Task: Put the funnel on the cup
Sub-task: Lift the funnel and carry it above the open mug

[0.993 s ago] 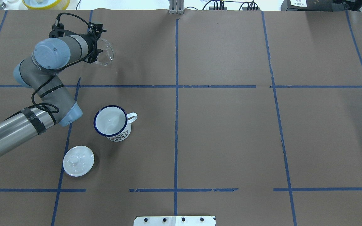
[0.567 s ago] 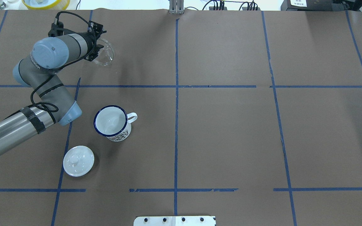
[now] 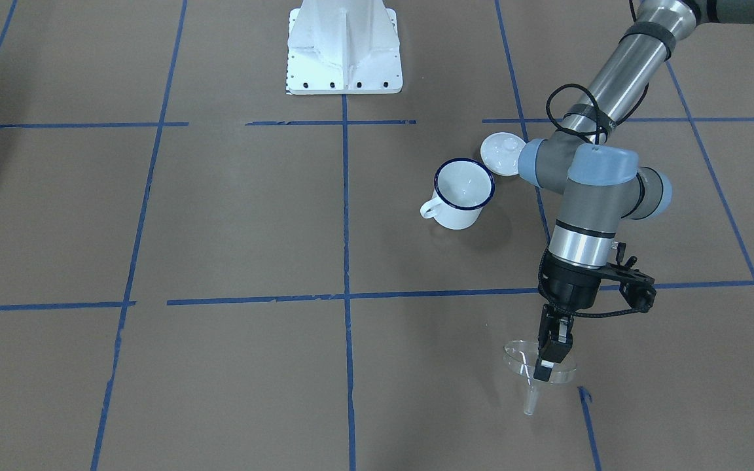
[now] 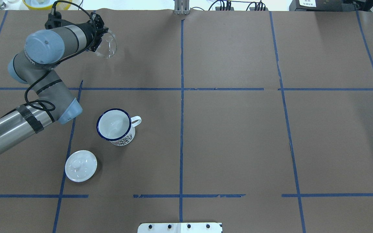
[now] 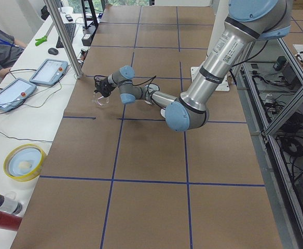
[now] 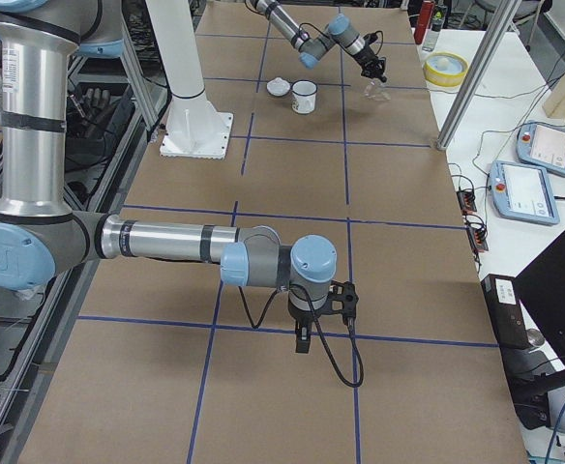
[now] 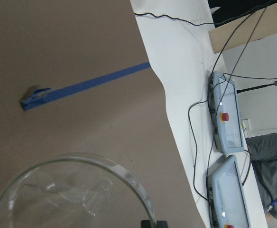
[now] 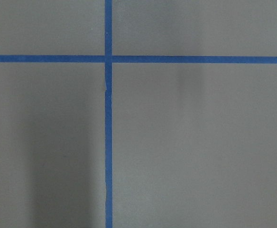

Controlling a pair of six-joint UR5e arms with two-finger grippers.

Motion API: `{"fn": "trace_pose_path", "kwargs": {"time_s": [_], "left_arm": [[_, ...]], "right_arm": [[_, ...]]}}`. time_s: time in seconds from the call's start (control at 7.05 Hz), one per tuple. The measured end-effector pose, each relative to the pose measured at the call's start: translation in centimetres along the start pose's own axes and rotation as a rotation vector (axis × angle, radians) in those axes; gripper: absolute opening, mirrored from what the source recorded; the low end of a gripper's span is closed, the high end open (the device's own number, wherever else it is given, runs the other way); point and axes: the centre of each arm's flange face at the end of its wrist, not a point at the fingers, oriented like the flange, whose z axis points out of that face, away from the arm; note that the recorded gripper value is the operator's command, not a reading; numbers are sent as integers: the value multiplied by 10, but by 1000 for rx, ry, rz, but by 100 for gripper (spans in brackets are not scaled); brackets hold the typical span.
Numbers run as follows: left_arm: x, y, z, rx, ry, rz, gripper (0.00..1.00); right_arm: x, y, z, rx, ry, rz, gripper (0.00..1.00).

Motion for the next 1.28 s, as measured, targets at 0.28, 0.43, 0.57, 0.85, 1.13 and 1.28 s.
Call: {"fn": "trace_pose_path", "kwargs": {"time_s": [0.28, 0.43, 0.57, 0.85, 1.13, 1.28], "left_arm": [[56, 23, -51, -83, -3, -5, 0], [82, 40, -85, -114, -30, -5, 0], [104, 59, -122, -141, -73, 5, 0], [130, 90, -202, -193, -212, 59, 0], [129, 111, -252, -223, -415, 176, 0], [114, 126, -262, -260, -528, 266, 0]], "right_arm": [[0, 0, 0, 0, 0, 0, 100], [0, 0, 0, 0, 0, 0, 100], [0, 0, 0, 0, 0, 0, 100], [0, 0, 0, 0, 0, 0, 100], [0, 0, 0, 0, 0, 0, 100], [0, 0, 0, 0, 0, 0, 100]]}}
